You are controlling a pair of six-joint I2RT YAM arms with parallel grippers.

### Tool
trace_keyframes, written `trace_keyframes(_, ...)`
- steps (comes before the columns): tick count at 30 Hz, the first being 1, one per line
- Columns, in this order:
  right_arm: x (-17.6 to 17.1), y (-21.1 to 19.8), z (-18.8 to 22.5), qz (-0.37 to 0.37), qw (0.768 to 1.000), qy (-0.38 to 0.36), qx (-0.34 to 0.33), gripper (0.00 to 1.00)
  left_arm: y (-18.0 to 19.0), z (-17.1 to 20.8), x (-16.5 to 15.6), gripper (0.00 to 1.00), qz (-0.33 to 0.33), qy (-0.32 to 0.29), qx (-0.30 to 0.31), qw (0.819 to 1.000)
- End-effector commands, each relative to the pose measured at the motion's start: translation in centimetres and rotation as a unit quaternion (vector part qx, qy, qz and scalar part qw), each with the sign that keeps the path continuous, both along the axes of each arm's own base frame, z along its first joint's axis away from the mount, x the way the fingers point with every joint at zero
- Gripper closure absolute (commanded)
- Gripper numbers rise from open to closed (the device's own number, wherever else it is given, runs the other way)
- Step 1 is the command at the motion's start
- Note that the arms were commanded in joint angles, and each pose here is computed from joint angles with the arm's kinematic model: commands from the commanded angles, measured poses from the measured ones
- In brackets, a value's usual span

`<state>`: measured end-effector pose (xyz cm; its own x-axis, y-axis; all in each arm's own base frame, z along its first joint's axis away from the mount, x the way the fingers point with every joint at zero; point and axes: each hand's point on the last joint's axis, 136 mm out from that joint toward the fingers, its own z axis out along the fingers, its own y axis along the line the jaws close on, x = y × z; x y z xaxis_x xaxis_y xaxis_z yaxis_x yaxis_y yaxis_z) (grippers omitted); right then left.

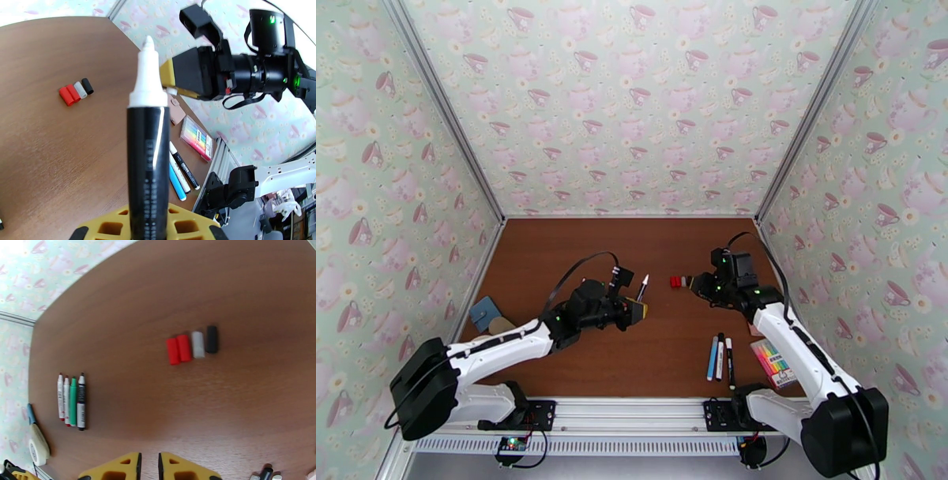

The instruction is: Open the pen caps

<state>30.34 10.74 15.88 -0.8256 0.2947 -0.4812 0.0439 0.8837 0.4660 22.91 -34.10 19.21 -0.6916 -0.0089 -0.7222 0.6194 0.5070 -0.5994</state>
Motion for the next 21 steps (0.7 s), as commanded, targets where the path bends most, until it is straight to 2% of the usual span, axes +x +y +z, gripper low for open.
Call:
trace_keyframes(1, 0.0, -0.9, -1.6, 0.001, 0.999, 0.013, -0.037, 0.96, 0.5, 0.8, 0.9, 0.93, 0.03, -0.015, -0.013, 0.999)
trace_keyframes(6, 1.5, -1.9, -2.5, 0.001, 0.997, 0.029, -0.075, 0.97, 0.9, 0.7, 0.7, 0.93, 0.032, -0.018, -0.011, 0.999)
trace_keyframes(21, 7.1, -4.9, -4.8, -0.022, 0.996, 0.059, -0.067, 0.96, 0.7, 0.5, 0.8, 0.93, 0.024, -0.026, 0.01, 0.999)
